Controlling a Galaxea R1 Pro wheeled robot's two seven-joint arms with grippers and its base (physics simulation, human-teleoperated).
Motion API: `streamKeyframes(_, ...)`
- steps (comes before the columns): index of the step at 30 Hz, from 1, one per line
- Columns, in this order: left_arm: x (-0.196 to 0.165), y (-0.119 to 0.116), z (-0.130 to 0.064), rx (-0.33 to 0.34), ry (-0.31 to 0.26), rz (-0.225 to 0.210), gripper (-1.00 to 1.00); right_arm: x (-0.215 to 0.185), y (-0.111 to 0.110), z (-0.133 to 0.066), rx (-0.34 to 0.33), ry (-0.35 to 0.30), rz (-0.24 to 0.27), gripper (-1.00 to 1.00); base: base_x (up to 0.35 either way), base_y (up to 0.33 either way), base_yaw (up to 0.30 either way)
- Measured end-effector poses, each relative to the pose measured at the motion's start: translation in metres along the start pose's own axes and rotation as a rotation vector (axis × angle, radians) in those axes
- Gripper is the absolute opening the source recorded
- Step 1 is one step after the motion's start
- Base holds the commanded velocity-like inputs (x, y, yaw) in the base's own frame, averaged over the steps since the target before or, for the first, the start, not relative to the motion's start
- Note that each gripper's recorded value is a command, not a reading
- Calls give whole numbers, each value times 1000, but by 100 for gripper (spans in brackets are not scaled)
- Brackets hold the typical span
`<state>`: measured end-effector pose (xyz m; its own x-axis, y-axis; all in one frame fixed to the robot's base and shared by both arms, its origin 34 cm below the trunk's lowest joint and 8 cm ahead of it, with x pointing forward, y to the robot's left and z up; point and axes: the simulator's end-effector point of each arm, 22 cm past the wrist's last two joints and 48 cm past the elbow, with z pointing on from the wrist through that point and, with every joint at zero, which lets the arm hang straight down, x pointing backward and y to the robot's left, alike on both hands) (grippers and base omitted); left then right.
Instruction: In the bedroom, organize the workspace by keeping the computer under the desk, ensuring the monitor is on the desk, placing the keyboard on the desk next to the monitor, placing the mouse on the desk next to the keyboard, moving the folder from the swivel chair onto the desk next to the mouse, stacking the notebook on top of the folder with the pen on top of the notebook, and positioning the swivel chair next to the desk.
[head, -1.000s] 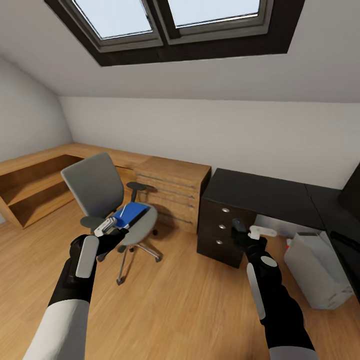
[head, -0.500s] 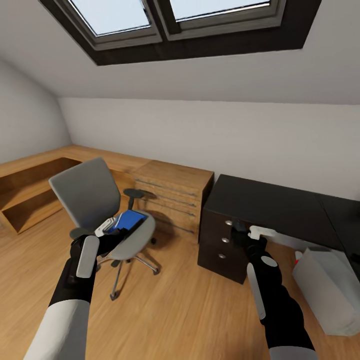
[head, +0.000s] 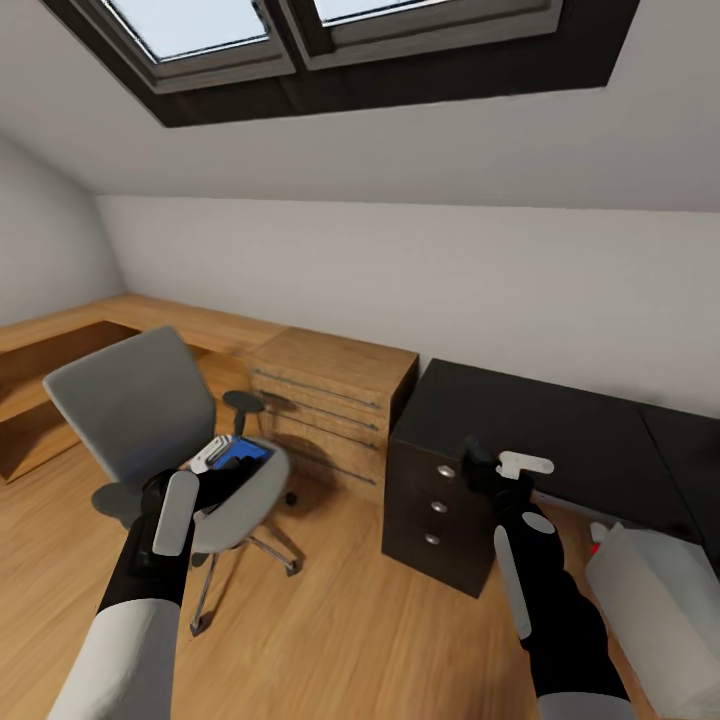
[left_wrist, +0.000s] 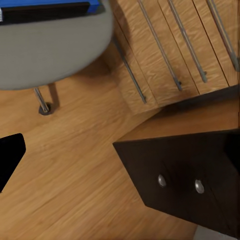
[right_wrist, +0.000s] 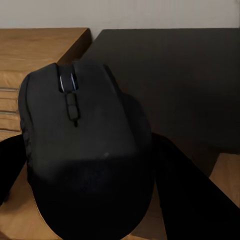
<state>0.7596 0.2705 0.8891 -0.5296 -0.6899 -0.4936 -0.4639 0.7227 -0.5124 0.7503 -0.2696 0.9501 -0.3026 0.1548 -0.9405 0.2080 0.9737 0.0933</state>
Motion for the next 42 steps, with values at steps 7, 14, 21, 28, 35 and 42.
streamKeyframes(7,0,0,0,0,0,0,100,1,0,0,0,2,-1,-100,205,-202,119)
streamKeyframes(14,6,-14,0,12,3,55,100,2,1,1,-1,2,-2,-100,78,-136,241)
streamKeyframes(21,6,-15,0,12,3,58,100,3,0,1,0,4,-3,-100,5,-18,263)
streamKeyframes(28,7,-15,1,11,5,58,100,4,-1,2,1,5,-4,-100,32,-2,142)
streamKeyframes(35,8,-15,0,12,6,58,100,4,0,1,0,5,-5,-100,261,0,11)
streamKeyframes(42,8,-14,1,11,7,57,100,6,-1,2,3,11,-10,-100,319,0,1)
